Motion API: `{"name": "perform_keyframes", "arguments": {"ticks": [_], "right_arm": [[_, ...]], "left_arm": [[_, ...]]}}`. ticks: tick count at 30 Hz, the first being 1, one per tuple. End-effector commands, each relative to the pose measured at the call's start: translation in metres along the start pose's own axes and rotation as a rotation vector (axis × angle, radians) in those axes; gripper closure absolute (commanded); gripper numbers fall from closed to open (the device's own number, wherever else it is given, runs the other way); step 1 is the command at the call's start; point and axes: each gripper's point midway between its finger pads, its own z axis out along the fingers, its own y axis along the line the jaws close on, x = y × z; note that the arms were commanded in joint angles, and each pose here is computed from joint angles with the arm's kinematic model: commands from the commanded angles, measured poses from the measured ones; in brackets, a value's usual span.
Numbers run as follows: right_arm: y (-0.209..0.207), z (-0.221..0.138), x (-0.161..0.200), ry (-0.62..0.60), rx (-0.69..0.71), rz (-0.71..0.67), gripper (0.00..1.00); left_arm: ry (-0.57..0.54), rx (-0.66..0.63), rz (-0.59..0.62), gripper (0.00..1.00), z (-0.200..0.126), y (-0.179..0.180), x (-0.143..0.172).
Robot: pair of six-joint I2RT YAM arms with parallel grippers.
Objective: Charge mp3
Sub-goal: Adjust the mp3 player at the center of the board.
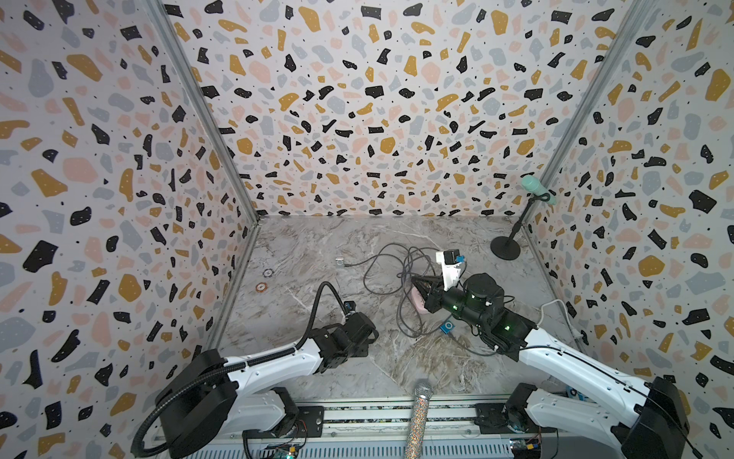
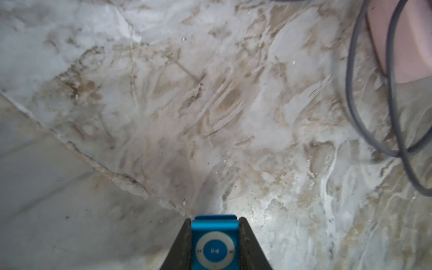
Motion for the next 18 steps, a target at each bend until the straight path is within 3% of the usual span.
{"name": "perform_keyframes", "arguments": {"ticks": [1,15,18], "right_arm": [[0.007,-0.003,-0.012,-0.01,-0.026,0.01,1.0],[0.002,-0.011,-0.01,-0.005,-0.027,0.019,1.0],[0.003,-0.014,-0.012,-0.009,-0.029,0.019,1.0]], "left_arm": [[-0.012,0.001,0.006,0.76,0.005,-0.002,-0.001],[0.137,-0.037,0.084,0.69,0.018,0.008,0.034],[0.155,-0.041,0.099,0.62,0.016,0.008,0.037]]}}
